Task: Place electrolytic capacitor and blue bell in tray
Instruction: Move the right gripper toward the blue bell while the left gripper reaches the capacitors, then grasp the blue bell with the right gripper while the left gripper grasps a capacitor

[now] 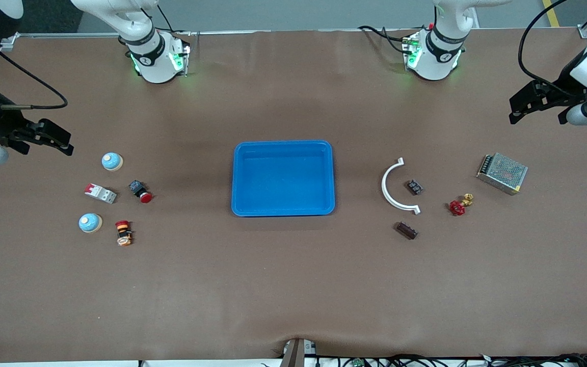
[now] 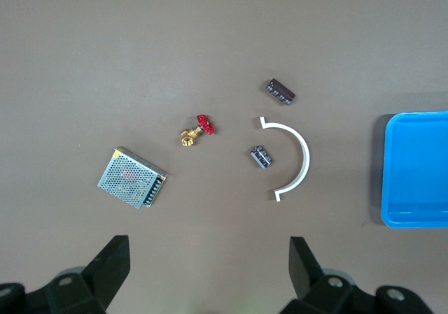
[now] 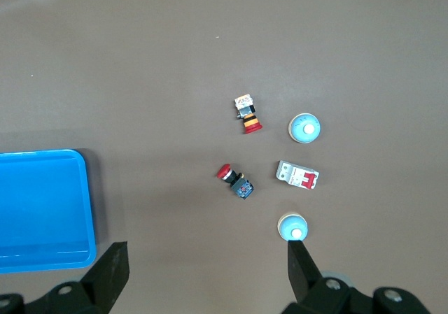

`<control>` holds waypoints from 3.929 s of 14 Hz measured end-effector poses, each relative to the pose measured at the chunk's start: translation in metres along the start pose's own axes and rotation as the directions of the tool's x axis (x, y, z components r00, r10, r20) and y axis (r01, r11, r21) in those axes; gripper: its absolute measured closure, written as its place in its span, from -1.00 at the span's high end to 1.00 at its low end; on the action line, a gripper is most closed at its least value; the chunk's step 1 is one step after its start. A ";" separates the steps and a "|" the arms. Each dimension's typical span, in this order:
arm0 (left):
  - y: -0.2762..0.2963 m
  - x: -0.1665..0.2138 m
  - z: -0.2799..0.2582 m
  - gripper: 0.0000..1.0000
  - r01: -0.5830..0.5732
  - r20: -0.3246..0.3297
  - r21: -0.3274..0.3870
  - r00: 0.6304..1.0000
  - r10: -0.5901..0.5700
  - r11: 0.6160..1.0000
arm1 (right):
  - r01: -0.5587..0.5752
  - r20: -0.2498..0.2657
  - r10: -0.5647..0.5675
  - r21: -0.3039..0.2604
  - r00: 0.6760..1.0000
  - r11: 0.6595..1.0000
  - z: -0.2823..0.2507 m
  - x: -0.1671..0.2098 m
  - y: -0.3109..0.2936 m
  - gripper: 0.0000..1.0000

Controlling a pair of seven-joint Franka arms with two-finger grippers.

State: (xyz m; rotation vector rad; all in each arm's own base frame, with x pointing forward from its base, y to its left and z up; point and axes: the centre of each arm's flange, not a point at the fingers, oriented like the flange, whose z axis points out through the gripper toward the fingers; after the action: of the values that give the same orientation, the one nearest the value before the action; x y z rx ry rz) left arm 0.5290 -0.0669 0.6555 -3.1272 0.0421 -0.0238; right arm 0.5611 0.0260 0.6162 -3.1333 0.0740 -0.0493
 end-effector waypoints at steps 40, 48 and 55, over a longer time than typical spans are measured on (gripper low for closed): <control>0.114 -0.001 0.461 0.59 0.498 0.150 0.203 0.835 -0.530 0.843 | -0.106 -0.061 0.102 -0.061 0.993 0.993 0.431 0.032 0.172 1.00; 0.111 -0.001 0.471 0.04 0.508 0.156 0.201 0.828 -0.539 0.838 | -0.104 -0.057 0.101 -0.062 0.993 0.993 0.439 0.033 0.174 0.40; 0.112 0.006 0.459 -0.32 0.511 0.144 0.197 0.829 -0.540 0.837 | -0.145 0.060 0.148 -0.040 0.987 0.989 0.409 0.049 0.148 0.37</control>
State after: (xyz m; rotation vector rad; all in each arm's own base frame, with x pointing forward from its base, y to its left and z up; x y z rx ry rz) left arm 0.5393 -0.1727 0.1946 -2.8607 -0.7889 0.2605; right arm 0.6160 -0.1216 0.2082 -3.1513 0.3076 0.0521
